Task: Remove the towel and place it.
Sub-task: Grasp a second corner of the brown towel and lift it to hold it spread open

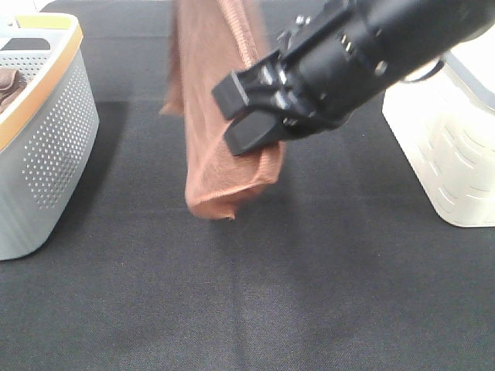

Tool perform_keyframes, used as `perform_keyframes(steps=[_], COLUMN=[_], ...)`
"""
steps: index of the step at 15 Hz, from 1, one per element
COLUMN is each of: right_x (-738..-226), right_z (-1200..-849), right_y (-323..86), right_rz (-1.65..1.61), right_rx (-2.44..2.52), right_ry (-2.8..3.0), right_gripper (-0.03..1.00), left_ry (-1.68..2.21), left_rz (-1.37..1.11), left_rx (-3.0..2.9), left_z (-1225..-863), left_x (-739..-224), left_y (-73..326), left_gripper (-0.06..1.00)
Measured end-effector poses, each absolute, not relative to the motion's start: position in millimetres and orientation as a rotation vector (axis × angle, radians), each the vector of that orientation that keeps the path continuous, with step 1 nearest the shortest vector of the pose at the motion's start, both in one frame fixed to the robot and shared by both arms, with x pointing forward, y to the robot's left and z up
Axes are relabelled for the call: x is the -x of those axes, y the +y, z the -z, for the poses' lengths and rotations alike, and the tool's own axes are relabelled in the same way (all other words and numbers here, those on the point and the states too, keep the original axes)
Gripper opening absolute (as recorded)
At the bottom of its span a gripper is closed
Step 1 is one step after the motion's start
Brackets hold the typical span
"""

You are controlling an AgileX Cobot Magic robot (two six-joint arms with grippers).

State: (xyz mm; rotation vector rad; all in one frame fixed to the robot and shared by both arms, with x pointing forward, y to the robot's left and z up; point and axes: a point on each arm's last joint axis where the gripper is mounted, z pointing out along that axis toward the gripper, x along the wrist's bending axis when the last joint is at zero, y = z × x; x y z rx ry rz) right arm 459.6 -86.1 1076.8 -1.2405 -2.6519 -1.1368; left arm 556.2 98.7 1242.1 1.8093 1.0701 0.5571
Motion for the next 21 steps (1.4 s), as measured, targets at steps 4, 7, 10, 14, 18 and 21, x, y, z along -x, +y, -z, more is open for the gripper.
perform_keyframes(steps=[4,7,10,14,18,21], right_x=[-468,-485,-503,-516,-546,-583], right_z=[-1097,-1116,-1133,-1149,-1144,-1118], right_y=[-103,-119,-124,-122,-109,-117], right_rz=[0.895,0.885,1.13,1.435,1.556,1.524], right_rx=[1.474,1.708,1.792,1.686,1.262,1.253], right_ry=[-2.777,-2.939,-3.105,-3.298,-3.773,-3.878], right_gripper=[0.0,0.0,0.0,0.0,0.0,0.0], left_ry=[1.24,1.354,1.434,1.386,1.245,1.122], left_rz=[-0.587,-0.578,-0.574,-0.653,-0.817,-0.929], left_rx=[-2.032,-2.126,-2.12,-1.973,-1.763,-1.695], left_z=[-1217,-1198,-1178,-1176,-1173,-1162], left_x=[-557,-568,-594,-620,-659,-681], left_y=[110,120,130,137,141,134], left_gripper=[0.0,0.0,0.0,0.0,0.0,0.0])
